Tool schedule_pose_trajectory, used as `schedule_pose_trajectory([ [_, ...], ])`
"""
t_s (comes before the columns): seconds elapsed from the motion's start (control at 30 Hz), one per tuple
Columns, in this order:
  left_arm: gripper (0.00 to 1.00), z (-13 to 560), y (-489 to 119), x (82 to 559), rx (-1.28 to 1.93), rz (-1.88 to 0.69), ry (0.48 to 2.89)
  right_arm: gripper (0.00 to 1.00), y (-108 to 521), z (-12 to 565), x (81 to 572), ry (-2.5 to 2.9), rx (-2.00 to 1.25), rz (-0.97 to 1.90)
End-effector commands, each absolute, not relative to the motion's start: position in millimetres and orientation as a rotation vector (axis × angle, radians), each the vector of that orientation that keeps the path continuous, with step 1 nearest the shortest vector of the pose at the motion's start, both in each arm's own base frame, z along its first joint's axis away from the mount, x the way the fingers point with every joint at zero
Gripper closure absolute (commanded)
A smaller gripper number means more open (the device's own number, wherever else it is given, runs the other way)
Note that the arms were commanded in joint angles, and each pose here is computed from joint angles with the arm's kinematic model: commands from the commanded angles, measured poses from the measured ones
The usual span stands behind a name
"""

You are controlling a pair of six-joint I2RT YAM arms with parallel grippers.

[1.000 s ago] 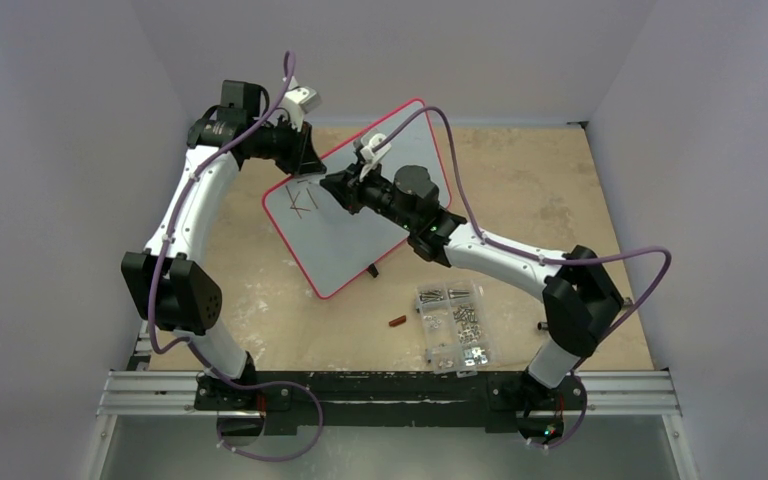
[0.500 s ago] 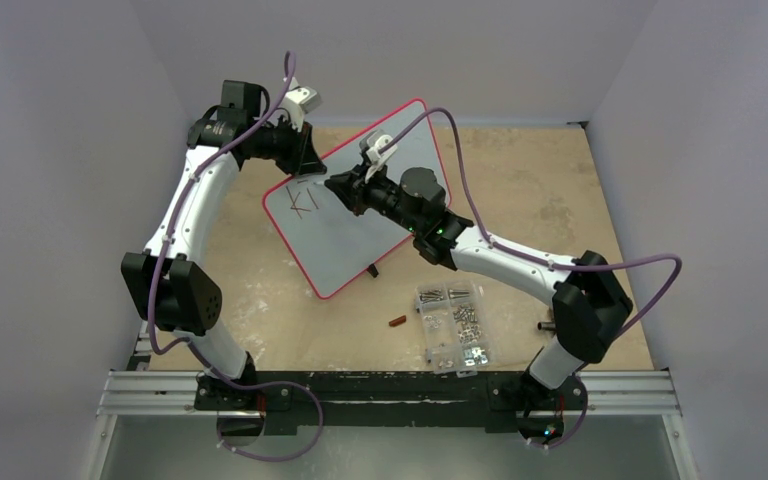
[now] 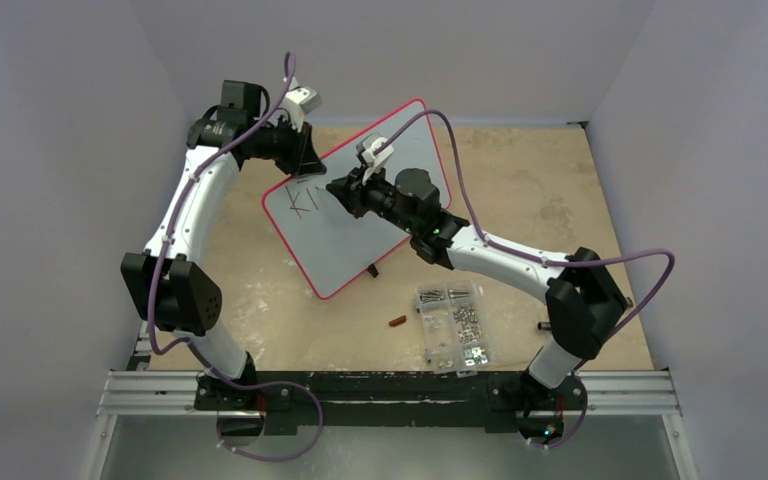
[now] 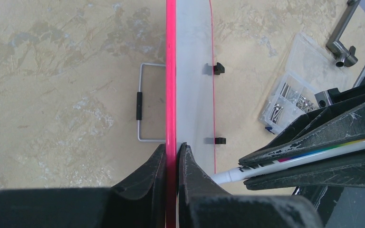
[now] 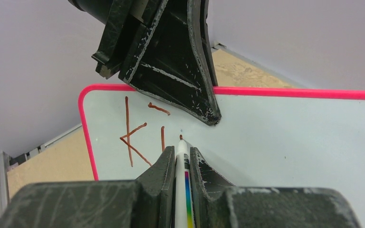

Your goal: Write a sentence on the whiteboard

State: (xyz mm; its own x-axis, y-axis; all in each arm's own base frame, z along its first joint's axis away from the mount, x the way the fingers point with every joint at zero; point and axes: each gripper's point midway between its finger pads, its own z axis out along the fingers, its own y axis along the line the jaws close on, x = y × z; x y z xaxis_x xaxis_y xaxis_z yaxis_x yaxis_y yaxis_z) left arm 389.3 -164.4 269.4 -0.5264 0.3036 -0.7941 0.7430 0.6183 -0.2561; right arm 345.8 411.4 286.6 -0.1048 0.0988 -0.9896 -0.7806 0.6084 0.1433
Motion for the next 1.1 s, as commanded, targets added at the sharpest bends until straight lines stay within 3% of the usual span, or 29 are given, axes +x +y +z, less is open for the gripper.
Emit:
schedule_pose_trajectory([
  [0.0, 1.0, 258, -158, 379, 0.92, -0.677, 2.139, 1.0, 406, 289, 354, 1.499, -0.578, 0.784],
  [0.43, 1.0, 257, -158, 378, 0.922, -0.674, 2.143, 1.0, 394, 261, 343, 1.564, -0.588, 0.775],
  [1.07, 1.0, 256, -158, 378, 0.926, -0.671, 2.145, 1.0, 412, 306, 358, 1.475, -0.557, 0.812],
])
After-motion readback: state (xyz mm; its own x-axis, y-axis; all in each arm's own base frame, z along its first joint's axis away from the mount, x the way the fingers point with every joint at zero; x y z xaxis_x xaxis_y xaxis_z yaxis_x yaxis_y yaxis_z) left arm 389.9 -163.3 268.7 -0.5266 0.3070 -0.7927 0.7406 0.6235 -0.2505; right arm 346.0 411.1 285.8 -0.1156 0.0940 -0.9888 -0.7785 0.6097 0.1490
